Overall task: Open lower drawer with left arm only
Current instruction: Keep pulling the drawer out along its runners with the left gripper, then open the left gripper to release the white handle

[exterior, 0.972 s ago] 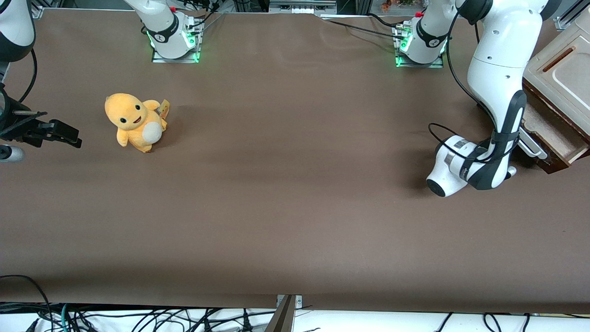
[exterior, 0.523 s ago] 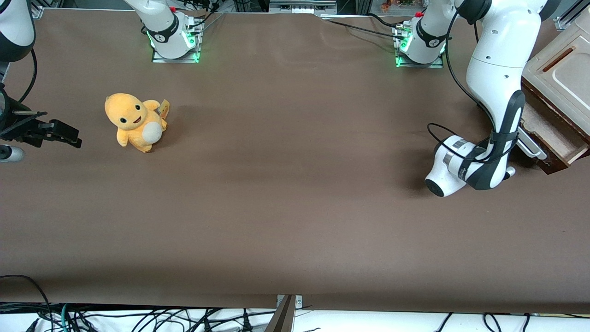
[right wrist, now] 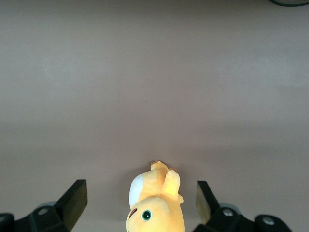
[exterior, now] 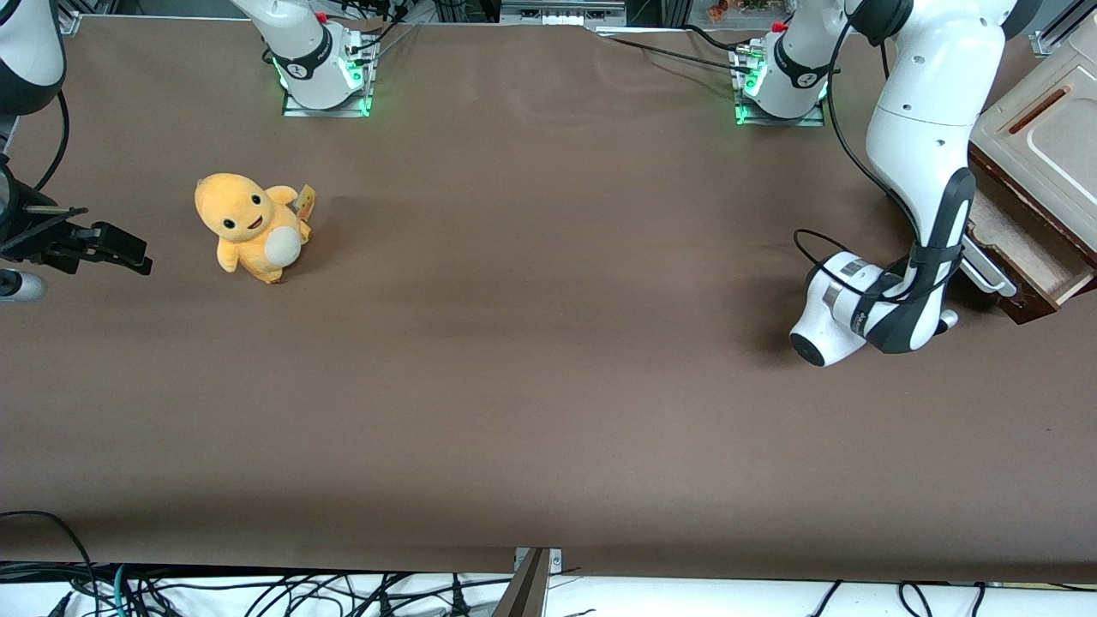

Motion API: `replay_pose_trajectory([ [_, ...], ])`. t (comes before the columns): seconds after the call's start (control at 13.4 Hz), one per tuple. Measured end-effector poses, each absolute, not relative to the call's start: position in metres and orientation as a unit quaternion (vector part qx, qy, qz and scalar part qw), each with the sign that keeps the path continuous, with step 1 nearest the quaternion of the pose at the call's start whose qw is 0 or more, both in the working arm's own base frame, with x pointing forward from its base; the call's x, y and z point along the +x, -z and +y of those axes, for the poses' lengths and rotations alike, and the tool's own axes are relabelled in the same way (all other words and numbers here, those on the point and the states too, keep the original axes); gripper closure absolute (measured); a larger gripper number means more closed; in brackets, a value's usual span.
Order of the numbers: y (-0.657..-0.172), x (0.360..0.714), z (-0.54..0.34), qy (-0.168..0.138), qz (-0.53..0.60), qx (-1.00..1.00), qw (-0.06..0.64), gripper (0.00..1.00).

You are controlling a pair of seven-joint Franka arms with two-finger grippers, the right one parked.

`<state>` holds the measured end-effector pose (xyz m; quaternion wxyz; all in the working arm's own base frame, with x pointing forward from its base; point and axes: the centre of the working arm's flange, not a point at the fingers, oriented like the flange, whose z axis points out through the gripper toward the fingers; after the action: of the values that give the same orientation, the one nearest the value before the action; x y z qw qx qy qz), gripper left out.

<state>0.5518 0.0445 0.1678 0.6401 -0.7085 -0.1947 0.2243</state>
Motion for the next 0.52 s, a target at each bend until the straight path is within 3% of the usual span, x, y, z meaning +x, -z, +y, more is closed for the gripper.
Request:
replay_pose_trajectory([
  [0.37,-0.162,0.552,0.044,-0.227,-0.191,-0.707,0.642,0.81],
  [0.52,-0.156,0.545,0.033,-0.248,-0.186,-0.704,0.639,0.76],
])
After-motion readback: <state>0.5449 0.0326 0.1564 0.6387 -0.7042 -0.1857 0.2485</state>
